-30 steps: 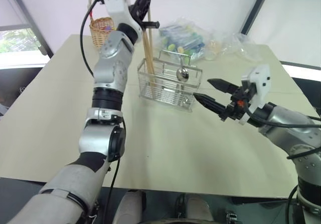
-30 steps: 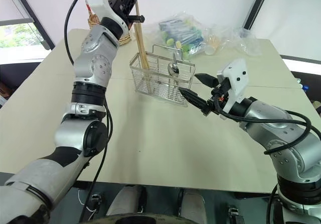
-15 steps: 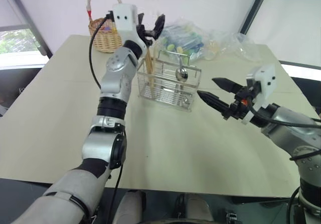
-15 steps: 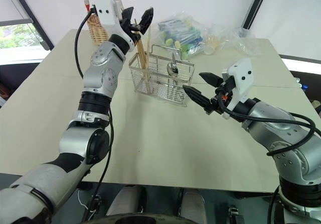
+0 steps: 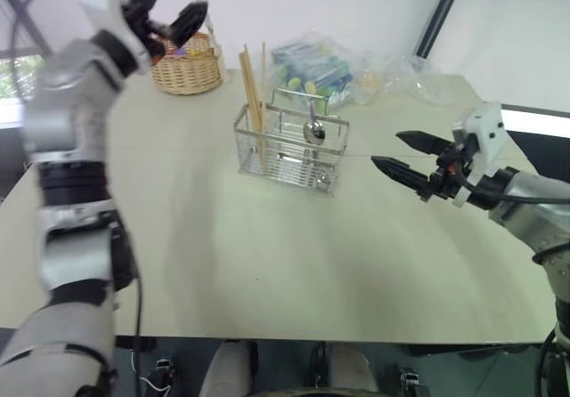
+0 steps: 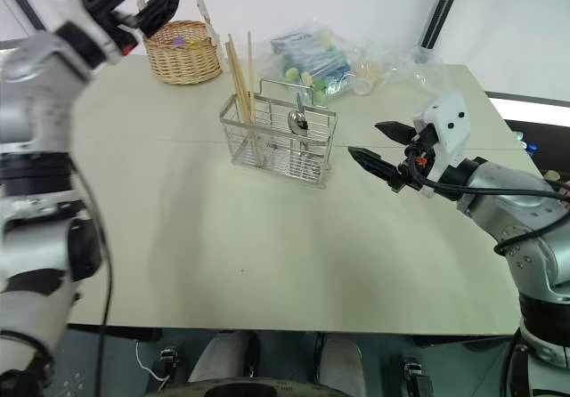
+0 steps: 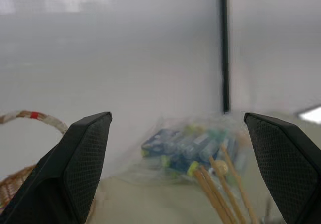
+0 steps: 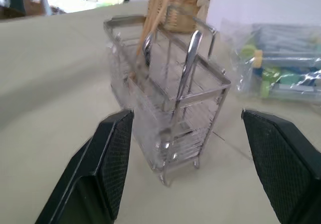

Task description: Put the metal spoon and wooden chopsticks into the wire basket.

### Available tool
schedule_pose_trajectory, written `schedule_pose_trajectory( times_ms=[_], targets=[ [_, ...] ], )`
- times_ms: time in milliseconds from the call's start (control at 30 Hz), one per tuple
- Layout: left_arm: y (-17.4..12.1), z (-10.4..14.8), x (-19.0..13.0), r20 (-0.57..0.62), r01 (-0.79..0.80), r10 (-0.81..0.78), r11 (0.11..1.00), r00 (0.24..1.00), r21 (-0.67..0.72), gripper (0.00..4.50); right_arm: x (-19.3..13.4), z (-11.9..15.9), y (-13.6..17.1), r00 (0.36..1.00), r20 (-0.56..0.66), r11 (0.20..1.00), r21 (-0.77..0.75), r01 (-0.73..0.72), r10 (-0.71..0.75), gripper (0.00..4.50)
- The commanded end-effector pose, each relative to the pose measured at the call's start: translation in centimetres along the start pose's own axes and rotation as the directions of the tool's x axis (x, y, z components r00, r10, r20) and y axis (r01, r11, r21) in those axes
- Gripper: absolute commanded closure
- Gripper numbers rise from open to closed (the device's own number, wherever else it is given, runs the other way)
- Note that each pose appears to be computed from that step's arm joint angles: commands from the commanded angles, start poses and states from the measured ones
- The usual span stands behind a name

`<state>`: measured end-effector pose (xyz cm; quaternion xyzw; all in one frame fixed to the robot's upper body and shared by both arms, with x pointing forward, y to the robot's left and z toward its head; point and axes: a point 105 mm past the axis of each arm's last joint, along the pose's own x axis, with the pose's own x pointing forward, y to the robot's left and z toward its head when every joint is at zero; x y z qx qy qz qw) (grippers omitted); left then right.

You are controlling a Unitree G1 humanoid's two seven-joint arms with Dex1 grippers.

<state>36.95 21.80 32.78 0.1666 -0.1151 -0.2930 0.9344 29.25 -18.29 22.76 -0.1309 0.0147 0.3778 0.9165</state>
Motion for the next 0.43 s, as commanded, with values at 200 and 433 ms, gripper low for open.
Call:
schedule_pose_trajectory(
  times_ms=[200, 433],
  targets=[
    [-4.8, -3.1, -7.8, -0.285, 0.367, -0.342, 0.93, 0.895, 0.036, 0.05, -0.7, 0.2, 0.0, 0.994, -0.01, 0.992, -0.054, -0.112, 0.112, 0.96],
    [-4.9, -3.2, -7.4, -0.265, 0.323, -0.304, 0.946, 0.915, 0.03, 0.05, 0.5, 0.3, 0.6, 0.988, 0.007, 0.986, -0.074, -0.152, 0.153, 0.96]
  ],
)
